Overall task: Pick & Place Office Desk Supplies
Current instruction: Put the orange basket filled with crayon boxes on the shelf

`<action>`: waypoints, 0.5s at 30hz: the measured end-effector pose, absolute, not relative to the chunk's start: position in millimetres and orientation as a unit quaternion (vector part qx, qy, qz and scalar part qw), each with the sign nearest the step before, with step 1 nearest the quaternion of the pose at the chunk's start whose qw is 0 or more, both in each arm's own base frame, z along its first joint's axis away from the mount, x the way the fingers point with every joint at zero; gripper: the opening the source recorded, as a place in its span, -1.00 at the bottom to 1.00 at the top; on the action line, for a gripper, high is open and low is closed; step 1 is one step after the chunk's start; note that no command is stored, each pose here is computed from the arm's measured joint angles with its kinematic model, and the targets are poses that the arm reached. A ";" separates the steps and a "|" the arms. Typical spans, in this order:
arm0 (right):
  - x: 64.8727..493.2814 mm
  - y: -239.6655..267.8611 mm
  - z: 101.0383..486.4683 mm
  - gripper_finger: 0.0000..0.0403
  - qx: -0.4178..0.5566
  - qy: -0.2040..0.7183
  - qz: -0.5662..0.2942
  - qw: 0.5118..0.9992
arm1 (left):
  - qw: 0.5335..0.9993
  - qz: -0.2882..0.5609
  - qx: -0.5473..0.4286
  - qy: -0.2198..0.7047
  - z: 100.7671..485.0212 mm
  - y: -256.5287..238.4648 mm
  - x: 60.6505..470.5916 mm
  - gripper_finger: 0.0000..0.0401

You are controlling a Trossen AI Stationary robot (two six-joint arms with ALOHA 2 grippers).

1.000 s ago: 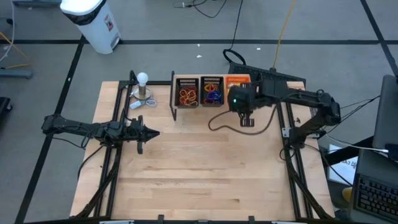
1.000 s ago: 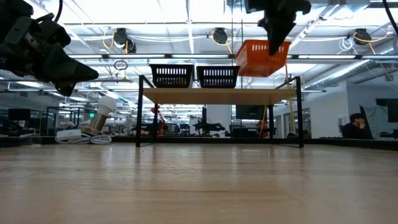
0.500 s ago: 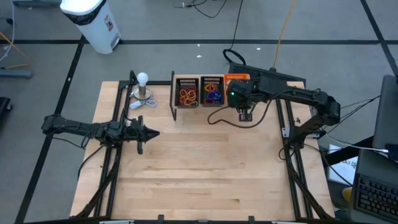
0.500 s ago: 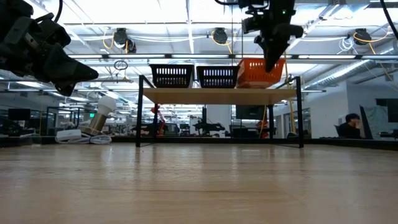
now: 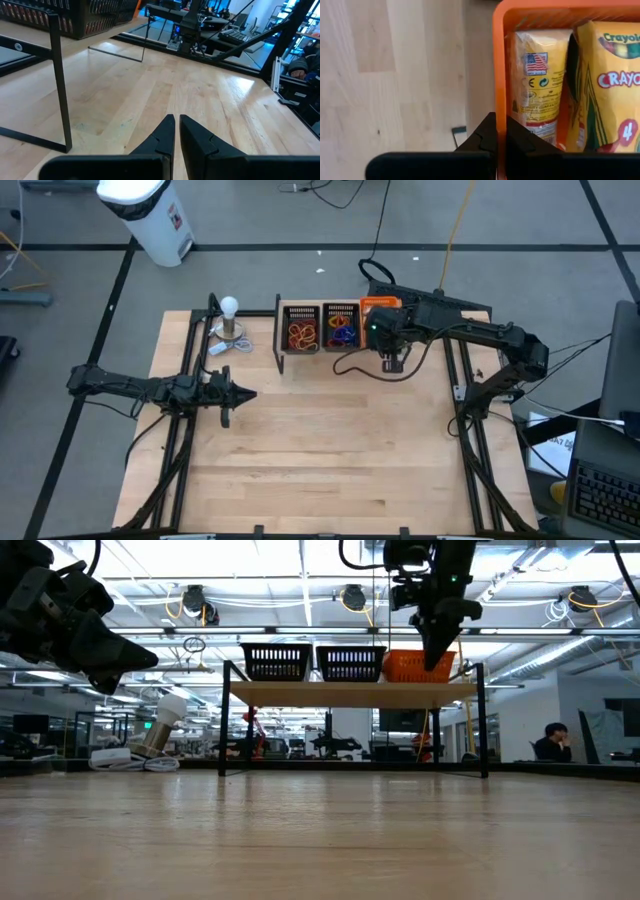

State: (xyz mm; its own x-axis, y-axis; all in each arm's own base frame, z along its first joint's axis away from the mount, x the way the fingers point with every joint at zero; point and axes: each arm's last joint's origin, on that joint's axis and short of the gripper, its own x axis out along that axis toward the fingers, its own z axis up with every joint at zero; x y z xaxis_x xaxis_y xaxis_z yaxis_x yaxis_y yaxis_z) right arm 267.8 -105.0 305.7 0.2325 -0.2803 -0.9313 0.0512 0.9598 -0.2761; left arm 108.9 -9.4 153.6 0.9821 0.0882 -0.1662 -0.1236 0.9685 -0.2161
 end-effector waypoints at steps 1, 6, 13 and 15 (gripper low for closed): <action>268.2 -104.7 305.8 -1.00 -0.094 0.608 -0.103 0.781 | 0.989 0.054 -0.113 0.078 153.6 -9.4 108.9 -0.87; 268.7 -103.4 305.6 -1.00 -0.076 0.603 -0.090 0.789 | 0.989 0.053 -0.111 0.078 153.6 -9.4 108.9 -0.87; 268.6 -103.2 305.4 -1.00 -0.058 0.601 -0.089 0.792 | 0.990 0.053 -0.105 0.078 153.6 -9.4 108.9 -0.87; 268.3 -103.9 305.4 -0.97 -0.057 0.600 -0.088 0.793 | 0.990 0.053 -0.105 0.078 153.6 -9.4 108.9 -0.87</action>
